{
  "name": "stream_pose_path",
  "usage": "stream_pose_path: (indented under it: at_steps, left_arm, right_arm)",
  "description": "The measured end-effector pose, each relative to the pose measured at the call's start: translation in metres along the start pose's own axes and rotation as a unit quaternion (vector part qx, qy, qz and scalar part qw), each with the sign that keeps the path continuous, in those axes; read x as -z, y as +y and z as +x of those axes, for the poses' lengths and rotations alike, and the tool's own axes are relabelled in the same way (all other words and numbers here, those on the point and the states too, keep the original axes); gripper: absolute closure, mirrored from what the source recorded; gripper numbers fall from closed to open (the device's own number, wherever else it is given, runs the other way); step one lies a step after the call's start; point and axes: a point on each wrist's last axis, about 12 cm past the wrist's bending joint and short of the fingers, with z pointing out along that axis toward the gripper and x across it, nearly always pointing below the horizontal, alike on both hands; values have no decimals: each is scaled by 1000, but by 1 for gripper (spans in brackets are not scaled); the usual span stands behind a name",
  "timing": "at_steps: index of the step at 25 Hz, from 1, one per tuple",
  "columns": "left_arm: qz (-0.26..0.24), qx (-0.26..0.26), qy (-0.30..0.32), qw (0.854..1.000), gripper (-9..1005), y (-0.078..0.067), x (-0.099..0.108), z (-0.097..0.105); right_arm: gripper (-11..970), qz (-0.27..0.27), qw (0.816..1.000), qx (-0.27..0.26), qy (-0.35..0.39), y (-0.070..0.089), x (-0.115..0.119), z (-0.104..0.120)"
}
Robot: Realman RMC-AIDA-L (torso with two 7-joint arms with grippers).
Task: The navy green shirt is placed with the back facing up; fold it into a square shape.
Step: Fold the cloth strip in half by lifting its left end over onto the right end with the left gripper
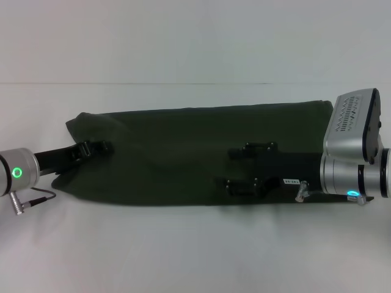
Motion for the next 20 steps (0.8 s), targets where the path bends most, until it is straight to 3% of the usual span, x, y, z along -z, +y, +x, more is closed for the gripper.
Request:
stream_pose_path:
  at_steps: [12, 15, 20]
  left_arm:
    - [-3, -2, -3, 1000, 732, 0, 0, -2]
    - [-5, -2, -2, 1000, 901, 2, 1, -2]
    - [-10, -2, -5, 1000, 899, 6, 5, -4]
  right_arm:
    - [199, -2, 1000, 0, -1, 0, 0, 0]
    - [199, -2, 1000, -1, -1, 0, 0, 0]
    - [199, -2, 1000, -1, -2, 1, 0, 0]
